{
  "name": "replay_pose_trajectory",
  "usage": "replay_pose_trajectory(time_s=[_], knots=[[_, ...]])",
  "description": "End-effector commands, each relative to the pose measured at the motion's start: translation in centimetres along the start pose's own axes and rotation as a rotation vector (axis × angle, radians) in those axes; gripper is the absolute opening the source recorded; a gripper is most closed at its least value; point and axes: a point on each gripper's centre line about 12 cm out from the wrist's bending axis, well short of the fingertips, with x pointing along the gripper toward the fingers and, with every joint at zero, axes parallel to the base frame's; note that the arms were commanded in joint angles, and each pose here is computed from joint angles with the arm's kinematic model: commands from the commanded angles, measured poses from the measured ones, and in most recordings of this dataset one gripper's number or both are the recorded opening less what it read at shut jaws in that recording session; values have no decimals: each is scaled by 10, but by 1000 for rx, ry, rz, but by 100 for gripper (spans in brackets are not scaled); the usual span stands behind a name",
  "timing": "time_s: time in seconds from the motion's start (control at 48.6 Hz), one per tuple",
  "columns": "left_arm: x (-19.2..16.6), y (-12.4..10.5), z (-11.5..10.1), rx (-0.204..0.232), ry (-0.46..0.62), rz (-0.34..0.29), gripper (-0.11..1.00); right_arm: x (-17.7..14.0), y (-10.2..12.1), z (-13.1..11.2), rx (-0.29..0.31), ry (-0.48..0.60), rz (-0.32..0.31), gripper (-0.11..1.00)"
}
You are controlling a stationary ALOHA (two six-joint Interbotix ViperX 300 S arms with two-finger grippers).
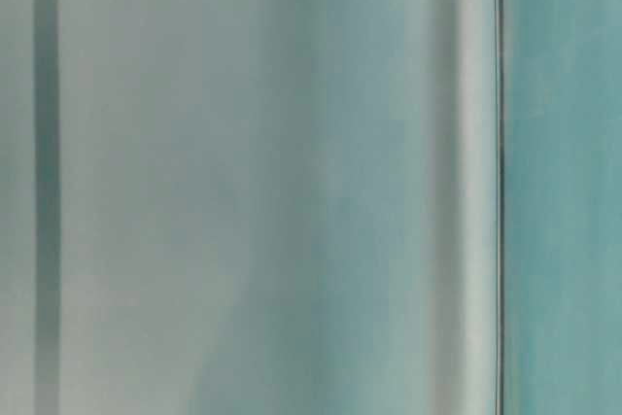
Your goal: Insert the USB cable into the female connector supported by the left arm.
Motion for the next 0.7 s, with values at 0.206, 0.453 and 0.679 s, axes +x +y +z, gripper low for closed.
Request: replay_pose_trajectory(time_s=[0.206, 0.453, 0.679], knots=[[3, 0, 35, 19, -32, -2, 88, -2, 4, 25, -5, -15, -19, 71], [3, 1, 43, 19, -20, -3, 89, -3, 6, 34, -3, -36, -13, 71], [3, 1, 47, 19, -28, -3, 89, -5, 9, 43, 1, -58, -7, 71]])
